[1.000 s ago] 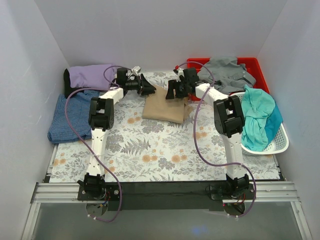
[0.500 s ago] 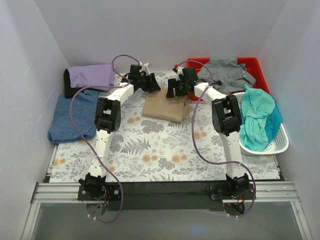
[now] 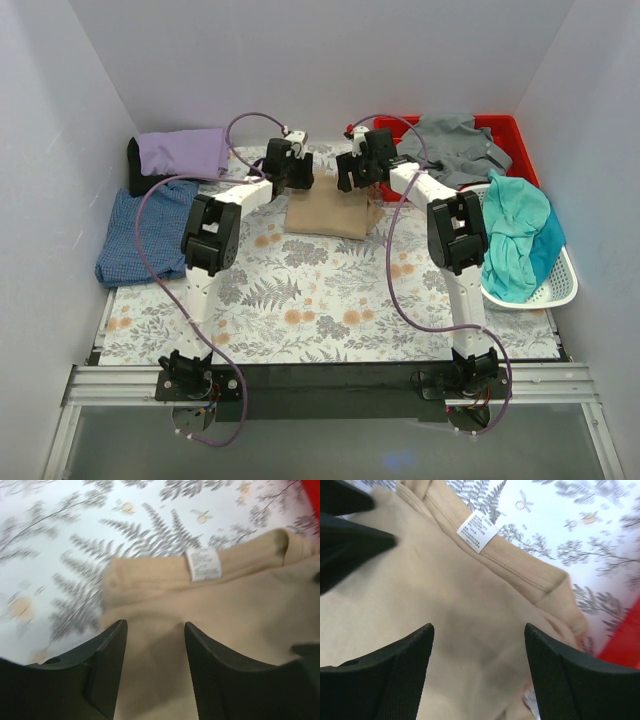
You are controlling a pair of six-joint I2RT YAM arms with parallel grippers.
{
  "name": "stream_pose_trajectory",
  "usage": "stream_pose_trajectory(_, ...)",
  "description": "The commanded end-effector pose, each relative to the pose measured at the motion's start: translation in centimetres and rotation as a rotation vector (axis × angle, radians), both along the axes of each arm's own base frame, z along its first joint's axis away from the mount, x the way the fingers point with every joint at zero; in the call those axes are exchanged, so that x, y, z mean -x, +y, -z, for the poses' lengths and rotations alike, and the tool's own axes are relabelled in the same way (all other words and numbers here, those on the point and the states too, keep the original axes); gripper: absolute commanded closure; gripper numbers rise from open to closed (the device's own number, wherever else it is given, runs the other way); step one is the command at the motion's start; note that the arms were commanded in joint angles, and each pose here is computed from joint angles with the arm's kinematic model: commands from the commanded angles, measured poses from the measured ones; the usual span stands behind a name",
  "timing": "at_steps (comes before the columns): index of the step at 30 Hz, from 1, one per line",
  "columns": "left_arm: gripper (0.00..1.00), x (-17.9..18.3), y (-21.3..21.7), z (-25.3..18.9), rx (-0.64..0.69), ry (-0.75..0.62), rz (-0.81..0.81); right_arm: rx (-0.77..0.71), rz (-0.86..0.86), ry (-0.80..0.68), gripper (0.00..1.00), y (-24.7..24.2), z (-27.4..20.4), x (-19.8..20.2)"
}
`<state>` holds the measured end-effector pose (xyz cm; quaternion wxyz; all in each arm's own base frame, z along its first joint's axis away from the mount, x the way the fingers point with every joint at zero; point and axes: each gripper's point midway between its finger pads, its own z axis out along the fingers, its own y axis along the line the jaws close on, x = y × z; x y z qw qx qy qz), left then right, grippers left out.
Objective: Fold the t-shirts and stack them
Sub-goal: Fold the tshirt
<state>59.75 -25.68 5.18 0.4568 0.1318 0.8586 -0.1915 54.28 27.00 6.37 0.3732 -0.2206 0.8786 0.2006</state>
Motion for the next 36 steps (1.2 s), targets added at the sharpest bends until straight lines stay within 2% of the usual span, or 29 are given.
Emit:
stream_pose_trajectory(1,0.5,-1.4,4.7,-13.7,-0.049,-0.354,-0.17,0.023,0.02,-0.238,0.21,-1.5,-10.0,-1.1)
stream_pose_trajectory(2,0.49,-1.0,5.0,-14.7,-0.063,-0.378,-0.17,0.018,0.027,-0.262,0.21,-1.9,-11.7,-0.6)
stream_pose_trajectory(5,0.48,0.4,6.0,-15.0,-0.095,-0.351,-0.183,0.02,0.049,-0.228,0.2,-2.7,-11.7,1.2)
stream_pose_trajectory(11,0.48,5.5,6.7,-12.8,-0.039,-0.24,-0.176,0.017,0.056,-0.029,0.21,-3.9,-7.0,7.1)
stream_pose_trajectory(15,0.48,8.3,6.3,-9.9,0.01,-0.16,-0.141,0.018,0.089,-0.006,0.21,-5.0,-5.3,9.2)
stream_pose_trajectory(24,0.49,7.9,7.2,-4.9,-0.013,-0.058,-0.166,0.048,0.149,0.041,0.17,-6.2,-2.2,9.3)
stream_pose_trajectory(31,0.49,7.1,7.6,-3.6,0.051,-0.008,-0.149,0.028,0.18,0.13,0.16,-6.4,1.7,8.2)
stream_pose_trajectory(36,0.49,7.1,7.3,-3.1,0.074,0.012,-0.137,-0.01,0.165,0.14,0.16,-5.8,2.6,7.4)
